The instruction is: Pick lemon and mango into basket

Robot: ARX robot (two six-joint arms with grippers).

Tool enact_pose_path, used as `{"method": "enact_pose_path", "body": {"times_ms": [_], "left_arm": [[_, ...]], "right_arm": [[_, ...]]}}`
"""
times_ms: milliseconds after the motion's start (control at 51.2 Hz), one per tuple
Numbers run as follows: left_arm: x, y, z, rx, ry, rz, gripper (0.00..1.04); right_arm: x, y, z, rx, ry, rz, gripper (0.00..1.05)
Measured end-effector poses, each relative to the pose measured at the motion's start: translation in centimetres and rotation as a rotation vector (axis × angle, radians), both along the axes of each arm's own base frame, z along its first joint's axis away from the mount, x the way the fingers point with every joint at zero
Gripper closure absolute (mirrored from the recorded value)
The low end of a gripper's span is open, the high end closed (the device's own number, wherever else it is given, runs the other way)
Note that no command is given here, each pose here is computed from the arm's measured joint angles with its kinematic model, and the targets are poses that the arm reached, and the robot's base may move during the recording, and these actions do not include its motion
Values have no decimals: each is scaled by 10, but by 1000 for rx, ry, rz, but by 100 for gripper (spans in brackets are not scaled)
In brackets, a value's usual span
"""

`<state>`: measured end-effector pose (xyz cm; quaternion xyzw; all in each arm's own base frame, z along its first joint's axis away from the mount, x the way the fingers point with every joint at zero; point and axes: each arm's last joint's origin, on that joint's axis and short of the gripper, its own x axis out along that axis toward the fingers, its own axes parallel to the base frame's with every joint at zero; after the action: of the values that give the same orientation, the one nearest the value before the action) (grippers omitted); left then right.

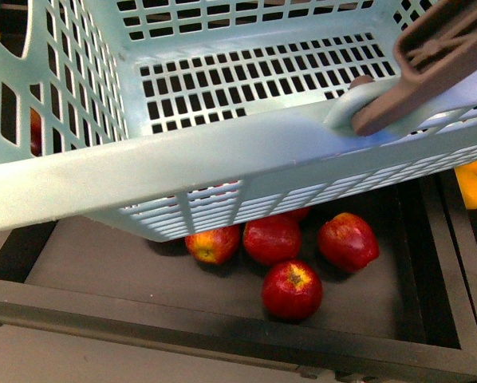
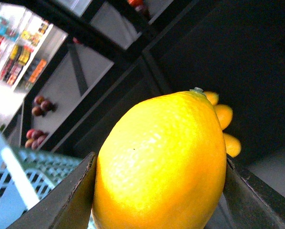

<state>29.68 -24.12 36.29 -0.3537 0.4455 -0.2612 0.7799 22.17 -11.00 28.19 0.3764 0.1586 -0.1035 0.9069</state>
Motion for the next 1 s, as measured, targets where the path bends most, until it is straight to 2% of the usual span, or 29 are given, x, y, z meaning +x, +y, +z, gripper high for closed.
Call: {"method": "enact_pose_path", "body": {"times_ms": [274, 391, 723, 821, 918, 997], "left_arm": [[0, 0, 0, 0, 0, 0, 100], [0, 0, 0, 0, 0, 0, 100], [0, 0, 0, 0, 0, 0, 100], [0, 0, 0, 0, 0, 0, 100], [0, 0, 0, 0, -1, 0, 100], [0, 0, 0, 1, -1, 0, 100]], "right_arm": [[-3, 95, 14, -7, -67, 221, 39], [0, 126, 15, -12, -88, 305, 39], [5, 169, 6, -62, -78, 397, 39], [7, 173, 4, -75, -71, 399, 27], [7, 170, 4, -109, -78, 363, 8], [5, 164, 7, -149, -90, 316, 9]]}}
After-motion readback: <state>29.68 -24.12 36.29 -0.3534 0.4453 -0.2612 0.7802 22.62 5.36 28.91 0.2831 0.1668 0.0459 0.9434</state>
